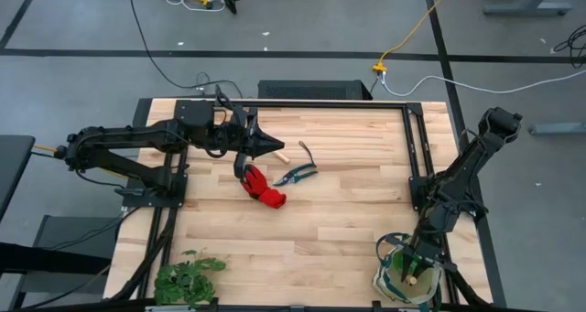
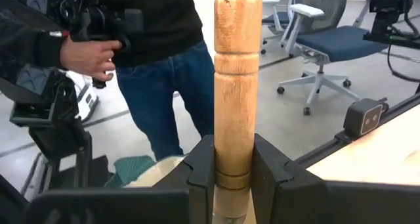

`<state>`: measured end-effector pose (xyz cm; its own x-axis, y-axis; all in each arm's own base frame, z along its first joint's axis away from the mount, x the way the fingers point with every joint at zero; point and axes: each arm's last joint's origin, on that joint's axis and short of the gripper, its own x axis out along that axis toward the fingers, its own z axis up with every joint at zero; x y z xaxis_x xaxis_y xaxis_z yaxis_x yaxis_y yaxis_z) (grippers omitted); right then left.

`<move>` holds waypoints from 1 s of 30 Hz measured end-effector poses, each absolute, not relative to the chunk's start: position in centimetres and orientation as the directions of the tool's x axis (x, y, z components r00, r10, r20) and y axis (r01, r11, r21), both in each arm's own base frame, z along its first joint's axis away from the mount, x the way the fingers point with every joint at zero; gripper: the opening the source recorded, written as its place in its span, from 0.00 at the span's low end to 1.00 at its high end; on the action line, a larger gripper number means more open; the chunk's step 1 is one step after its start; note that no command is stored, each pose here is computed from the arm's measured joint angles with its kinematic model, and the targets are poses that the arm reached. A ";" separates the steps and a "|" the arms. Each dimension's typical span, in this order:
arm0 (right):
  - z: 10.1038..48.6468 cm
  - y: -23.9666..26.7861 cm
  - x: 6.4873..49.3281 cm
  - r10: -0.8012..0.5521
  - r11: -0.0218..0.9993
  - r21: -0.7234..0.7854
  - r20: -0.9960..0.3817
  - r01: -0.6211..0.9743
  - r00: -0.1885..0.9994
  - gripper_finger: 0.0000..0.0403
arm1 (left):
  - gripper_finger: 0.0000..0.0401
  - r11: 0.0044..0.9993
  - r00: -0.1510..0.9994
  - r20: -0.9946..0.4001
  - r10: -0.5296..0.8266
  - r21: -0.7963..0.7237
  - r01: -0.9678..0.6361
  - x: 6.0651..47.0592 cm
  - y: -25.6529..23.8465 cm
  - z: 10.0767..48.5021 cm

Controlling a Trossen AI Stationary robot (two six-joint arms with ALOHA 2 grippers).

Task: Pick & Place Garden tools in Gardening bag
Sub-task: Put the trowel into the gardening bag

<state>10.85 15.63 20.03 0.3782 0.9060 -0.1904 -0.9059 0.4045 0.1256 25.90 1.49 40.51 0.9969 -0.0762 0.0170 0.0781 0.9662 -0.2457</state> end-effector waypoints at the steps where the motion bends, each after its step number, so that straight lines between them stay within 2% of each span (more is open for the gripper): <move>1: 20.0 15.6 10.8 0.906 0.403 0.116 -0.191 -0.908 0.378 0.14 | 0.01 0.966 0.997 0.017 -0.076 -0.245 0.078 25.9 1.5 40.5; 21: 20.0 15.6 10.8 0.909 0.392 0.103 -0.193 -0.914 0.368 0.16 | 0.01 0.966 0.997 0.016 -0.076 -0.246 0.077 25.9 1.5 40.5; 30: 19.8 15.6 10.8 0.903 0.411 0.177 -0.213 -0.894 0.373 0.28 | 0.01 0.966 0.997 0.016 -0.076 -0.246 0.077 25.9 1.5 40.5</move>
